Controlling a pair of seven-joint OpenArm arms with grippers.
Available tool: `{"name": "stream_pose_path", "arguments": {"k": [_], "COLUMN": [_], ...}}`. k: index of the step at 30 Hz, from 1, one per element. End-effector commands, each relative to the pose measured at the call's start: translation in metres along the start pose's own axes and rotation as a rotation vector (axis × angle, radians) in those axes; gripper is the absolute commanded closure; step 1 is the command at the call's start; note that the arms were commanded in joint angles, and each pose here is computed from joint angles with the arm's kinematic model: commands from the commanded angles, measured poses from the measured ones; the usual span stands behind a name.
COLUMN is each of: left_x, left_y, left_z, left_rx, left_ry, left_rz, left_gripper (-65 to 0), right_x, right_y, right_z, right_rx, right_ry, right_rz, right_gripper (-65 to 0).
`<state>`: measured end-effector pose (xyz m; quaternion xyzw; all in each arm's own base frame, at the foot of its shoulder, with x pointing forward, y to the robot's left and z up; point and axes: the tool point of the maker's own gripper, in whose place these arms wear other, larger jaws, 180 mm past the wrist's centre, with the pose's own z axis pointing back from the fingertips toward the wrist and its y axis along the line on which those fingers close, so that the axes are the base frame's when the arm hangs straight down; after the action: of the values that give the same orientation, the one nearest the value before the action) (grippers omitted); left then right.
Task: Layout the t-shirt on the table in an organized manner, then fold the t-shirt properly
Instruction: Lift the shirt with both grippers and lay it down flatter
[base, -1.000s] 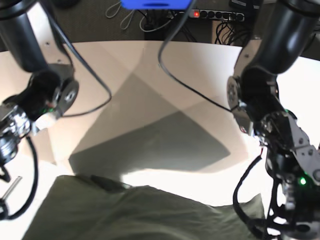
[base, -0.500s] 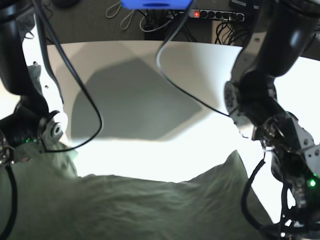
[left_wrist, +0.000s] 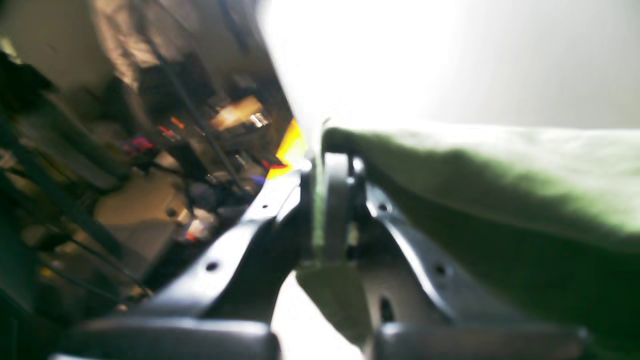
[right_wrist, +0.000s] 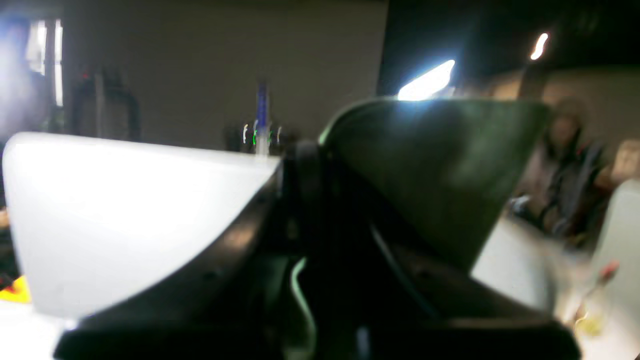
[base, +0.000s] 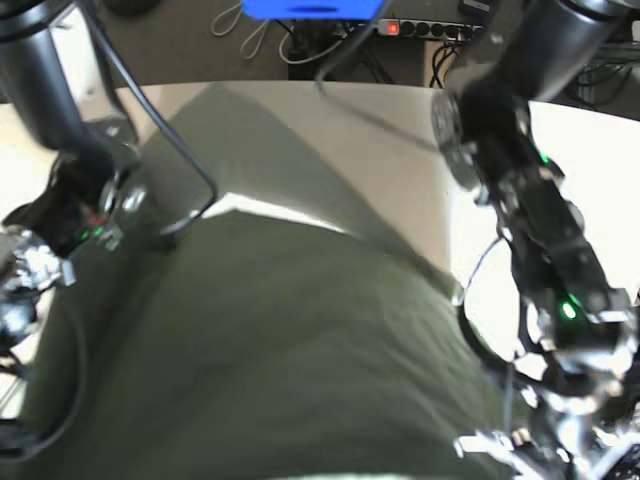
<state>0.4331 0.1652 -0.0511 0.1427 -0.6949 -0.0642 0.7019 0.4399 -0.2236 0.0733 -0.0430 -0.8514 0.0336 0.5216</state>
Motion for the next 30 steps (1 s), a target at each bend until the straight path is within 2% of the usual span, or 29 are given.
{"name": "stream_pose_path", "arguments": {"k": [1,6,8,11,15,21,26,30], "left_x": [0.013,-0.050,-0.069,-0.095,-0.115,-0.102,-0.080,-0.083], "left_y": [0.001,-0.025,-0.035,-0.048,-0.041,-0.044,-0.068,-0.088], "left_z": [0.000,-0.023,-0.034,-0.051,-0.080,-0.126,-0.149,-0.166], "left_rx": [0.006,-0.075,-0.103,-0.140,-0.079,-0.062,-0.115,-0.167], "left_ry": [-0.063,0.020,0.046,0.099,0.162,0.150,0.154,0.200], "left_rz": [0.000,-0.005,0.000,0.021,0.113,0.175,0.210,0.215], "left_gripper": [-0.2,-0.2,-0.2,-0.2,-0.2,-0.4,-0.4,-1.5], "right_x": [-0.001,-0.106,-0.136,-0.153,-0.174,-0.200,-0.215,-0.237], "right_y": [0.000,0.011,0.011,0.006,0.003,0.006,0.009,0.014], "right_z": [-0.006,-0.021,-0.022,-0.029,-0.043,-0.057,-0.061,-0.055], "right_rx": [0.008,0.047,0.045,0.036,0.023,0.028,0.037,0.049], "right_ry": [-0.022,0.165,0.215,0.244,0.309,0.375,0.433,0.486], "right_rz": [-0.014,-0.132,-0.166,-0.176,-0.135,-0.124,-0.080,-0.096], "right_gripper": [0.0,0.0,0.0,0.0,0.0,0.0,-0.5,-13.0]}}
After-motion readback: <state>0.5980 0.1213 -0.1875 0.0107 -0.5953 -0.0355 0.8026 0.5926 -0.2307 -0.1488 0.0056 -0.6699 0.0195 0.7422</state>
